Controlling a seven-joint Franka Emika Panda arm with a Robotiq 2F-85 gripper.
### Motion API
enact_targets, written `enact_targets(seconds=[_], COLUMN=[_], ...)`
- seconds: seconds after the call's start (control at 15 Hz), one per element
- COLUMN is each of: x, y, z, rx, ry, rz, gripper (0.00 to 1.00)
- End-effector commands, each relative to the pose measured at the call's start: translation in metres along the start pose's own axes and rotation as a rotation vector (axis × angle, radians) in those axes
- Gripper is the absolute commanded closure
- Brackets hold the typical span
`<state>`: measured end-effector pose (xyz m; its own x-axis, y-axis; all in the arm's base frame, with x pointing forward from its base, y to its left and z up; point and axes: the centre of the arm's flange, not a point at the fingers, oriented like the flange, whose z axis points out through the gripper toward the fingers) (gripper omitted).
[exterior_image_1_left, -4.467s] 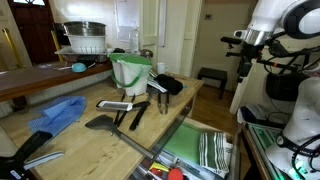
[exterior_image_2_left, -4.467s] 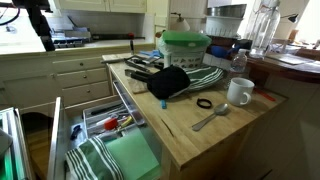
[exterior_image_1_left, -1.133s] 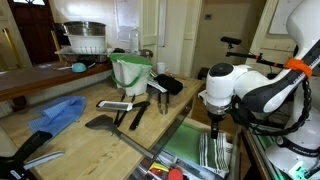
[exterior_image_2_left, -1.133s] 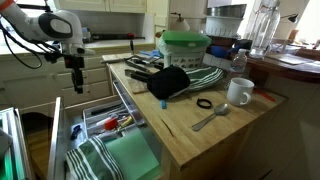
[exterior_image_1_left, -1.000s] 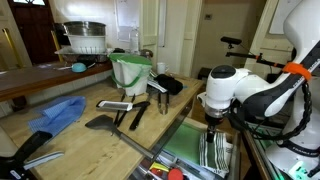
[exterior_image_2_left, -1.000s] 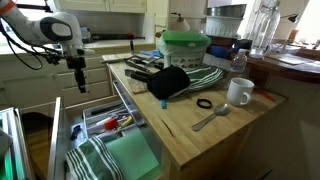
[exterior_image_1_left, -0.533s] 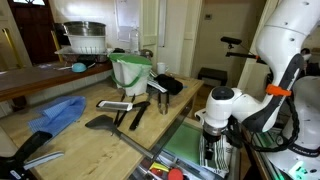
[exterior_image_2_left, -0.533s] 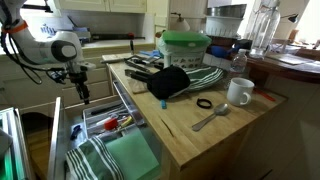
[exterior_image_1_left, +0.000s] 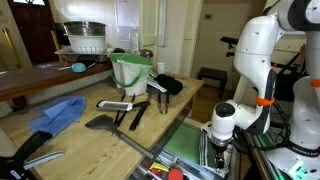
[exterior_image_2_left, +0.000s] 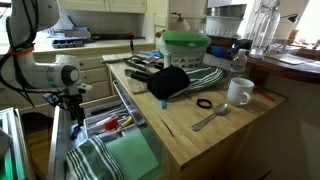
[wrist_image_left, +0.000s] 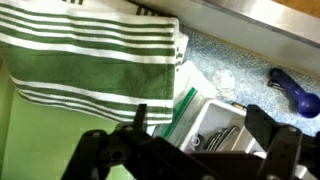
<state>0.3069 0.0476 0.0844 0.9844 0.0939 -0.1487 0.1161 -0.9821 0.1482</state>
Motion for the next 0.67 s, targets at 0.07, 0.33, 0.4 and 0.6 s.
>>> enact_targets(seconds=[0.07, 0.33, 0.4, 0.6], x=[-0.041, -0.049, -0.050, -0.054], y=[0.006, 0.010, 0.011, 0.011], z=[0.022, 0.029, 0.030, 0.032], rx=[0.010, 0.001, -0.001, -0.004], ry=[-0.002, -0.009, -0.009, -0.009], rz=[-0.015, -0.026, -0.027, -0.031], gripper=[0.00, 0.00, 0.00, 0.00])
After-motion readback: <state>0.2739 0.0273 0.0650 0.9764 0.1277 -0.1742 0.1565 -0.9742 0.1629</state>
